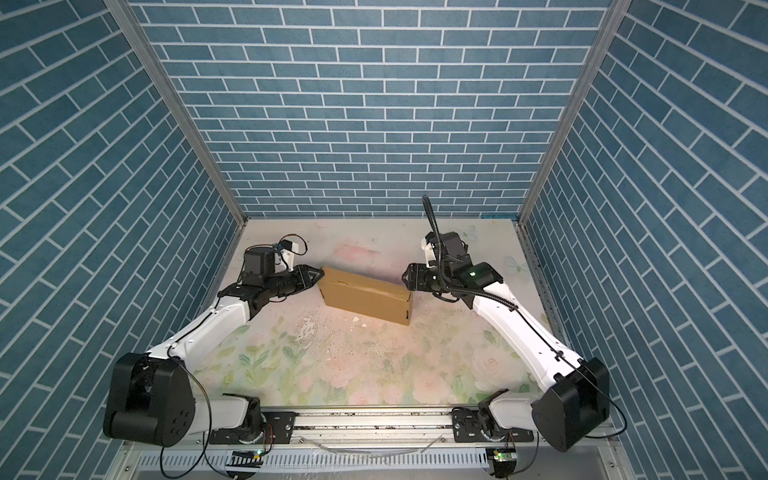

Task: Fold the paper box

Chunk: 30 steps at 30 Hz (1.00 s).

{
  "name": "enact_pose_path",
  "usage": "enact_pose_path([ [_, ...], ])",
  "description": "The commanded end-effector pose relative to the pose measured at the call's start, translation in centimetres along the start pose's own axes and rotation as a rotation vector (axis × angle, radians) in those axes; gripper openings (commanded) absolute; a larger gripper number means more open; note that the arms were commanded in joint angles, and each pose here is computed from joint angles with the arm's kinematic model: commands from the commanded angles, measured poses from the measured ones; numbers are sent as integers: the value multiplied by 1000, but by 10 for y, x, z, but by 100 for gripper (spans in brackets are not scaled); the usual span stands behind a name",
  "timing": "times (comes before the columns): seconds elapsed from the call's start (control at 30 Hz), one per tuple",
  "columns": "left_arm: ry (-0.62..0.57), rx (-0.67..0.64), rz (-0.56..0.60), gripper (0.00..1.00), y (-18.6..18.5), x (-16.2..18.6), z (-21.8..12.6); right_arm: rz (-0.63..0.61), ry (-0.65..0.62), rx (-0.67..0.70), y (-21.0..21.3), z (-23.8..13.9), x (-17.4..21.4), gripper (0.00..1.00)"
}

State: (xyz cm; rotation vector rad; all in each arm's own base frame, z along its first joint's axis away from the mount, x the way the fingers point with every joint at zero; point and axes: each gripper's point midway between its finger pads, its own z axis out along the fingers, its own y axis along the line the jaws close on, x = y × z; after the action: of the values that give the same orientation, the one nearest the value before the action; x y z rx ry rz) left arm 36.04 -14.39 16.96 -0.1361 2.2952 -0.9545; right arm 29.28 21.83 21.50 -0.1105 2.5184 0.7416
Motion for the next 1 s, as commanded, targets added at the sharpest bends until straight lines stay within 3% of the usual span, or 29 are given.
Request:
enact_pose_path([
  [0.0,127,-94,-80,33,29,40,6,189,18,-64,-5,10,8,68],
  [0.17,129,-94,-78,33,28,39,7,248,46,-168,-1,23,14,59],
  [0.5,131,-96,-78,33,29,38,9,279,79,-222,-5,29,29,41],
  [0.63,139,-101,-82,33,32,40,12,268,88,-173,-24,43,38,22],
  [0.7,146,-104,-84,33,34,42,14,258,100,-150,-30,48,40,17],
  [0.77,151,-106,-85,33,35,42,14,249,102,-153,-29,48,39,20],
  [0.97,148,-103,-79,33,32,41,12,219,67,-210,-11,29,25,44],
])
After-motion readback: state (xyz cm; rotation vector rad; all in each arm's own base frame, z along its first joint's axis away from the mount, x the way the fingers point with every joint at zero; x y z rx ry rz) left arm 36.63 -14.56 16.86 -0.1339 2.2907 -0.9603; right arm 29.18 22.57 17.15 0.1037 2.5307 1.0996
